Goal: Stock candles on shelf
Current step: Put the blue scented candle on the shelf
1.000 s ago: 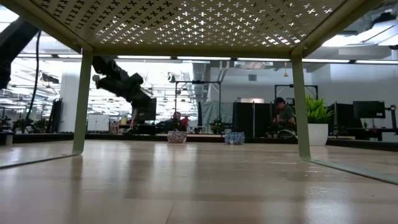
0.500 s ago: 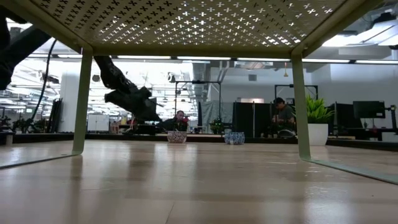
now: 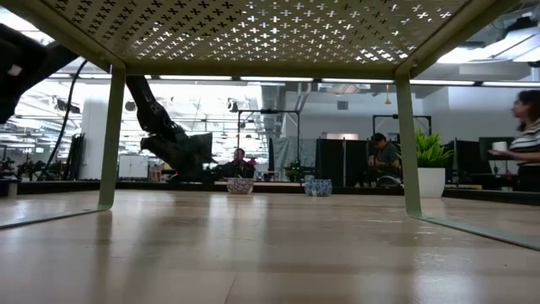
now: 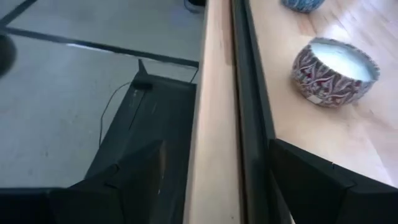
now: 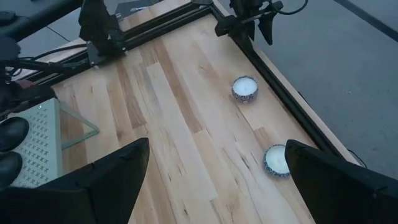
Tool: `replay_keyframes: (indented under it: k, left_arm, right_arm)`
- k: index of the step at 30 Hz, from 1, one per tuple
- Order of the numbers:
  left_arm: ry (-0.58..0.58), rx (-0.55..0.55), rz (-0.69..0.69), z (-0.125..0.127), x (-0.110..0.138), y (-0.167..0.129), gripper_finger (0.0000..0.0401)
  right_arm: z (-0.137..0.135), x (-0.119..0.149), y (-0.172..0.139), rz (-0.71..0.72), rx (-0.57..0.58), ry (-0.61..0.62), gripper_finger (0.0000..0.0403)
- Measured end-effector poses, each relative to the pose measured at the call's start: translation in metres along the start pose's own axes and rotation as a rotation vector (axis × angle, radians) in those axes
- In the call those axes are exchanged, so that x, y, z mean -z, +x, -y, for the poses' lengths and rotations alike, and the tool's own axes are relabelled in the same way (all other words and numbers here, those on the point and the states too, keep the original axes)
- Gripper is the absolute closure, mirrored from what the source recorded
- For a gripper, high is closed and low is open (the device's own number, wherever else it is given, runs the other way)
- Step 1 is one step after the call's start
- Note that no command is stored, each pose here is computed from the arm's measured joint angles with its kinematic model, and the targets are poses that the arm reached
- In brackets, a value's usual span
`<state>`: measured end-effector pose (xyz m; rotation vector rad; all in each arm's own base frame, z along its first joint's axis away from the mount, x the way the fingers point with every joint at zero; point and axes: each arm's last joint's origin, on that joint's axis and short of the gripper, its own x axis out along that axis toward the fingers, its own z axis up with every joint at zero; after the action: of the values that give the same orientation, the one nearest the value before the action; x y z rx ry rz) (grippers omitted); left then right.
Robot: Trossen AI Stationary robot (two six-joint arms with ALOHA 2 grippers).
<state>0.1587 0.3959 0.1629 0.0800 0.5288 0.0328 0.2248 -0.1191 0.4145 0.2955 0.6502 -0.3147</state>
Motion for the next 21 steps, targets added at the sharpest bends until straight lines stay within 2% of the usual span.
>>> replay_keyframes:
  k: [3, 9, 14, 17, 21]
  left_arm:
    - [-0.009, 0.021, 0.025, -0.001, 0.006, 0.003, 0.0116]
    - [0.053, 0.059, 0.051, 0.004, -0.001, 0.012, 0.0116]
    - [0.057, 0.134, 0.184, 0.006, -0.003, 0.011, 0.0116]
    - [0.054, 0.177, 0.259, 0.008, -0.013, 0.006, 0.0116]
    - [0.154, 0.125, 0.246, 0.01, -0.036, -0.005, 0.0116]
  right_arm:
    - [0.0, -0.001, 0.0, 0.012, 0.0, -0.002, 0.0038]
    - [0.0, -0.006, 0.0, 0.067, 0.018, 0.014, 0.0038]
    - [0.0, -0.008, 0.0, 0.079, 0.021, 0.033, 0.0038]
    - [0.0, -0.008, 0.0, 0.083, 0.024, 0.049, 0.0038]
    - [0.001, -0.008, 0.0, 0.084, 0.042, 0.057, 0.0038]
